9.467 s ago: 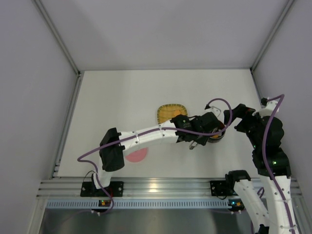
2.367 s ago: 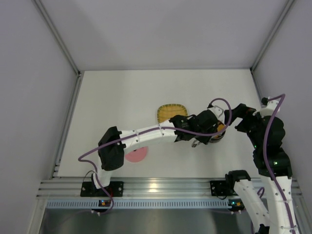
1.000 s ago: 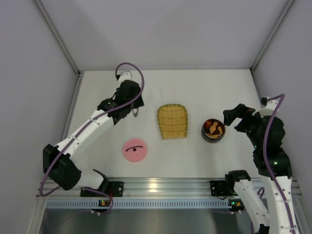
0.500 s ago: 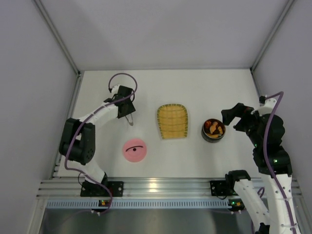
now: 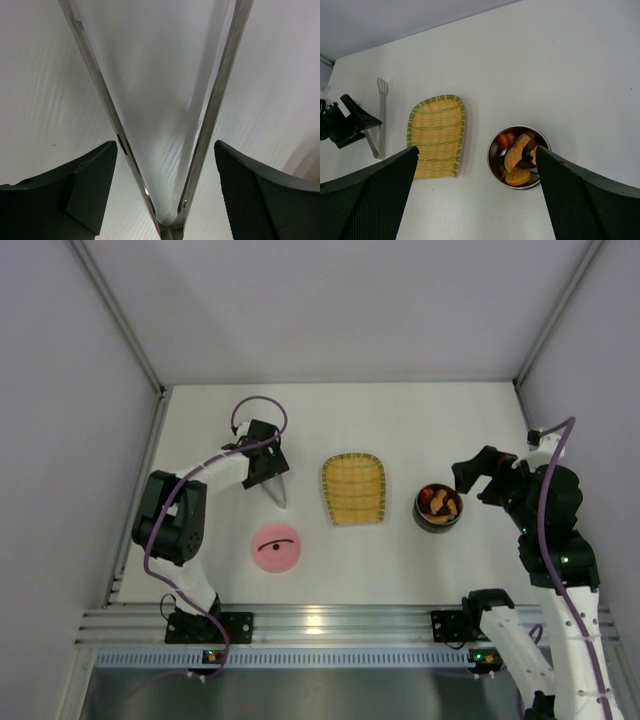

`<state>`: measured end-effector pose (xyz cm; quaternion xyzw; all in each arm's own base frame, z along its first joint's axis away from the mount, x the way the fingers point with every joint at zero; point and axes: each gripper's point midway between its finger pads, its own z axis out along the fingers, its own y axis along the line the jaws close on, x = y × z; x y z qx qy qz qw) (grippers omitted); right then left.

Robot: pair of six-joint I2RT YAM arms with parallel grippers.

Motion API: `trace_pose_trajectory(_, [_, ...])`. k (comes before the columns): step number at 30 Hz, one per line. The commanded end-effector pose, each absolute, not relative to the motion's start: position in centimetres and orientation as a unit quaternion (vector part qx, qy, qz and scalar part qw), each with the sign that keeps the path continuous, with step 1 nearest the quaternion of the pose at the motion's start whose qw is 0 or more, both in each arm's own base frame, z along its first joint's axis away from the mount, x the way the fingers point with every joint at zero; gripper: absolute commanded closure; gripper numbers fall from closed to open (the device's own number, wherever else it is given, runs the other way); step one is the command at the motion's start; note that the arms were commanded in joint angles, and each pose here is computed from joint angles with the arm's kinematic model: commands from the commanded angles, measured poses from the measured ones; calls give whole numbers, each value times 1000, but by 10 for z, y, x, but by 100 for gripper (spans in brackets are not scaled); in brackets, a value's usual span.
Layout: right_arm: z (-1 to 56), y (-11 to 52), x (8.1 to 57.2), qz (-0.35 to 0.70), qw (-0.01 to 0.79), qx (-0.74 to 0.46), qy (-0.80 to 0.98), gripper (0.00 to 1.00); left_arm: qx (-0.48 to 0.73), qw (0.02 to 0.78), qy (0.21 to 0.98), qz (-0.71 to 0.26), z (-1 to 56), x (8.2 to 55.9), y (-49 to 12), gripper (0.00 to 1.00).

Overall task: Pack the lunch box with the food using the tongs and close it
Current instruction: Place the clamp at the center of the board.

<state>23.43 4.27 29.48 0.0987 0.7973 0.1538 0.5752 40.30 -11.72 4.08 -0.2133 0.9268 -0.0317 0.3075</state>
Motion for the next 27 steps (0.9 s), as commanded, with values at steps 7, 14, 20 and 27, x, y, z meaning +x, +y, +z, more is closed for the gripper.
trace_pose_trajectory(7, [318,47,241,158,578,76,797,1,-207,385,895,-88,119,425,-126,12])
trace_pose_trajectory(14, [324,55,251,175,567,62,802,1,-202,440,867,-115,194,418,-123,11])
trace_pose_trajectory(20, [320,93,251,249,541,-12,803,4,-197,481,837,-170,246,385,-121,11])
trace_pose_trajectory(27, [287,209,244,279,472,-178,817,2,-163,548,788,-229,346,339,-116,10])
